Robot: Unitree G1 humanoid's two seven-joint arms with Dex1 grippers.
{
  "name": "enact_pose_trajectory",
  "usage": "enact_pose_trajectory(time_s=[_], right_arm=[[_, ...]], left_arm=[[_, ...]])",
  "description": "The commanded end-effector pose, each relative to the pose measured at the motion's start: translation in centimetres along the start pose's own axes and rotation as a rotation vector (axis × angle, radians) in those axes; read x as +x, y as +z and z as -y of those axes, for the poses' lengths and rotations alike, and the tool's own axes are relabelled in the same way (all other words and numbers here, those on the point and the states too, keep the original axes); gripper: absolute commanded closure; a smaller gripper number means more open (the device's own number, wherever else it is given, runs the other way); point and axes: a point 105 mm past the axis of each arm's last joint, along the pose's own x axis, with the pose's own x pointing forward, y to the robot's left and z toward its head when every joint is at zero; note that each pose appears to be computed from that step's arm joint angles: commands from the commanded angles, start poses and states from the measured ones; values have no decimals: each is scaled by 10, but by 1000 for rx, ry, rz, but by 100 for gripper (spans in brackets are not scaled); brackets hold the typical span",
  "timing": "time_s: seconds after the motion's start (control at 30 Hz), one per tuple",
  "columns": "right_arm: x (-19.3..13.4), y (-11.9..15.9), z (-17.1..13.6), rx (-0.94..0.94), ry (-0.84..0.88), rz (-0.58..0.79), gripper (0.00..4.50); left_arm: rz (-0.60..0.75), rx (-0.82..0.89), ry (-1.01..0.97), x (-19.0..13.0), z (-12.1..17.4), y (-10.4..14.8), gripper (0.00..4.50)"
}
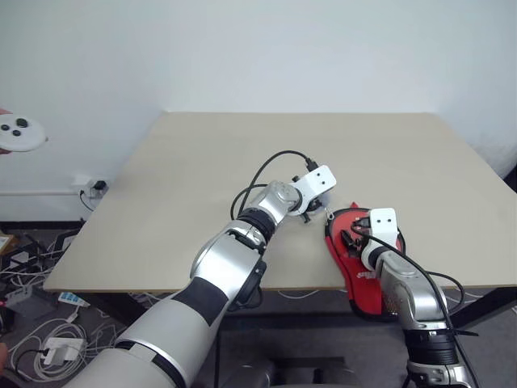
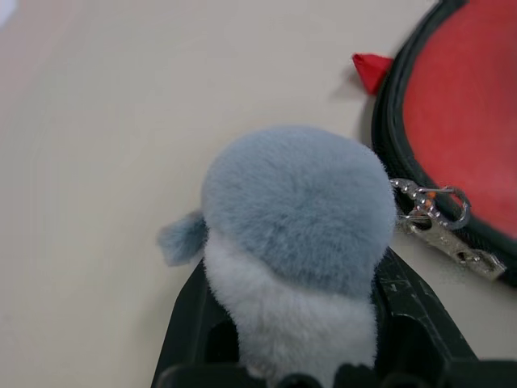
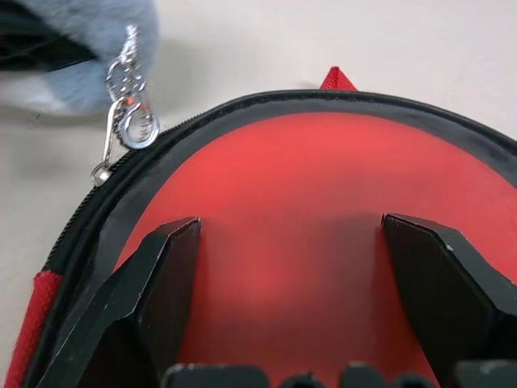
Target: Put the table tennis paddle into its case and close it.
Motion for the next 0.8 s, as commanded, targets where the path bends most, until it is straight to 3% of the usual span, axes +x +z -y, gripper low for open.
enact_pose_trajectory(time_s=[0.03, 0.43, 0.53, 0.67, 0.8], right_arm=[[-3, -38, -6, 11, 10, -146, 62], [-4, -38, -14, 12, 0, -136, 62], [-3, -37, -17, 3, 5, -131, 62], [-2, -28, -18, 6, 11, -92, 62], [-1, -20, -16, 7, 8, -51, 62]], left_arm=[[60, 53, 105, -5, -18, 30, 307], [78, 29, 218, -3, -21, 30, 307], [86, -14, 218, -2, -20, 30, 239], [132, -17, 151, -1, -12, 37, 100], [161, -16, 129, -3, -14, 35, 100]])
